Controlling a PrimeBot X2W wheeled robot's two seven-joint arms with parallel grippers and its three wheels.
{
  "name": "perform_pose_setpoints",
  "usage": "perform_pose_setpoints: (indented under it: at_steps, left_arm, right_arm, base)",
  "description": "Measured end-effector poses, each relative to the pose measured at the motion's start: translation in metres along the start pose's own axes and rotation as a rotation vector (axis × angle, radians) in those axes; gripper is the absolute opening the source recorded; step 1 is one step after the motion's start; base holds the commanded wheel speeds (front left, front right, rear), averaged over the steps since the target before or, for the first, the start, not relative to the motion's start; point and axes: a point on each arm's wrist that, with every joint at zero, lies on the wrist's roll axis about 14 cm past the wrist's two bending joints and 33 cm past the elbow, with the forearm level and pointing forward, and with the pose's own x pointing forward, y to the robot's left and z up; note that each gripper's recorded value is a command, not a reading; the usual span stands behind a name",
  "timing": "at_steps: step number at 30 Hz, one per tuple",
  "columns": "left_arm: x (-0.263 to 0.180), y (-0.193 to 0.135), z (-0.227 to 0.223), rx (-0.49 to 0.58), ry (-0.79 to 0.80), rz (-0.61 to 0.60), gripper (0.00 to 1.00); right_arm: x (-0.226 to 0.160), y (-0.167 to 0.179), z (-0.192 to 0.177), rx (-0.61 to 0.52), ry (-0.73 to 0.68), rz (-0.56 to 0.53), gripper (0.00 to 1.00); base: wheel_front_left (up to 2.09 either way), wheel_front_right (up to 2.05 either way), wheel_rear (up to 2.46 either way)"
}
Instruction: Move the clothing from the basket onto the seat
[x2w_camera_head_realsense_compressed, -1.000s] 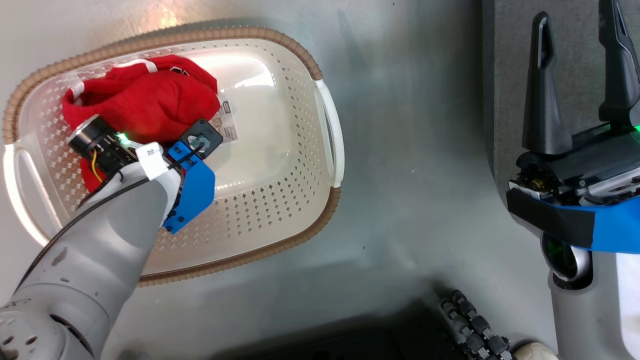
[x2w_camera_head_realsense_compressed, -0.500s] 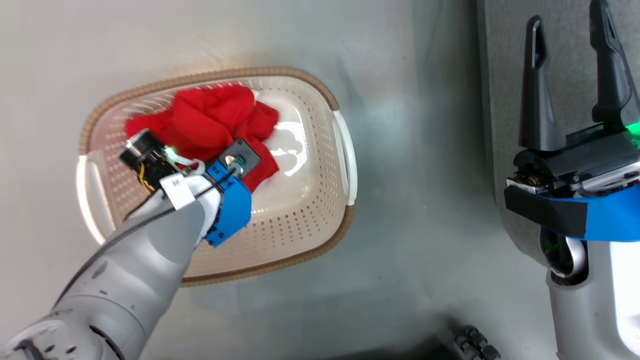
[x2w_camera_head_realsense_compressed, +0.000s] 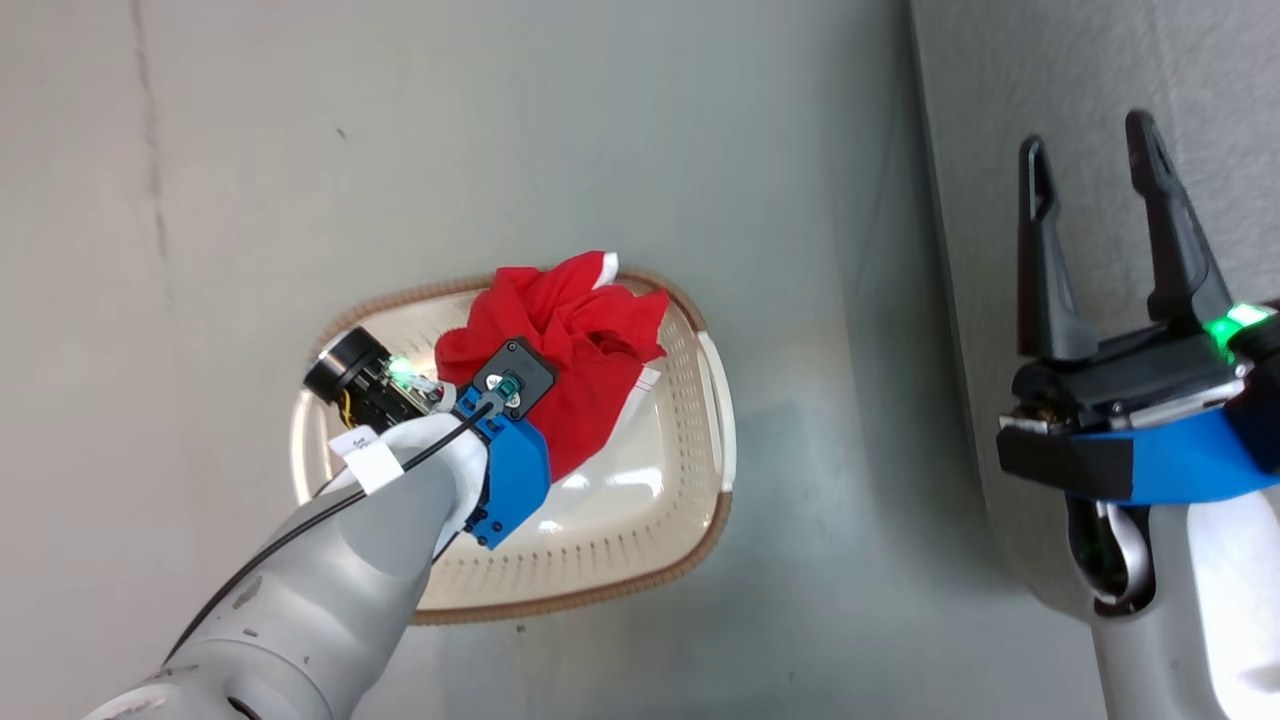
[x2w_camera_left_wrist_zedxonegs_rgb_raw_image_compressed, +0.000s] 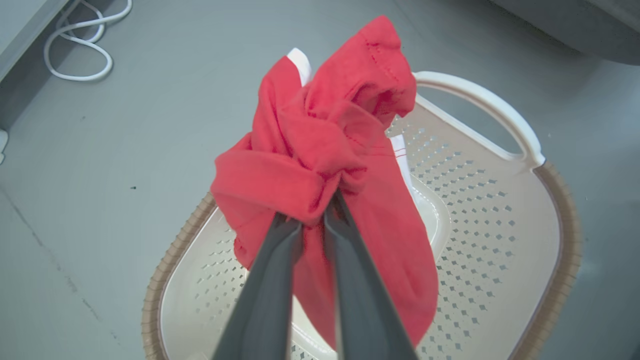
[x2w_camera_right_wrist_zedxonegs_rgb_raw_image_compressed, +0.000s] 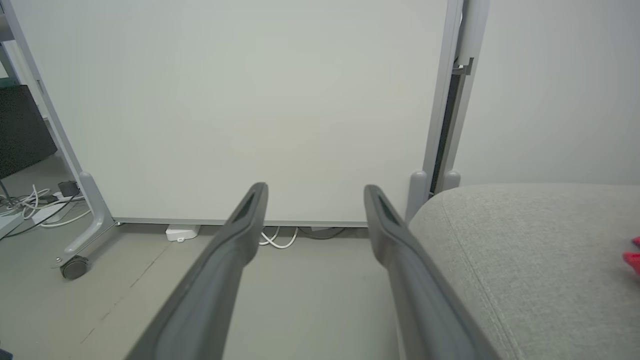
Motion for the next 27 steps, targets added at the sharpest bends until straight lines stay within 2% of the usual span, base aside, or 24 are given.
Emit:
perform_pose_setpoints:
  at_steps: [15, 27]
  left_arm:
    - [-0.09, 0.013, 0.098, -0.032, -0.301, 0.169, 0.0]
    - [-0.17, 0.011, 0.177, 0.052, -0.567, 0.26, 0.0]
  right_arm:
    - [-0.044, 0.018, 0.068, 0.012, -0.087, 0.016, 1.0]
    - [-0.08, 0.034, 0.097, 0.039, -0.131, 0.03, 1.0]
  base:
    - [0.0, 0.0, 0.0]
    - [0.0, 0.0, 0.0]
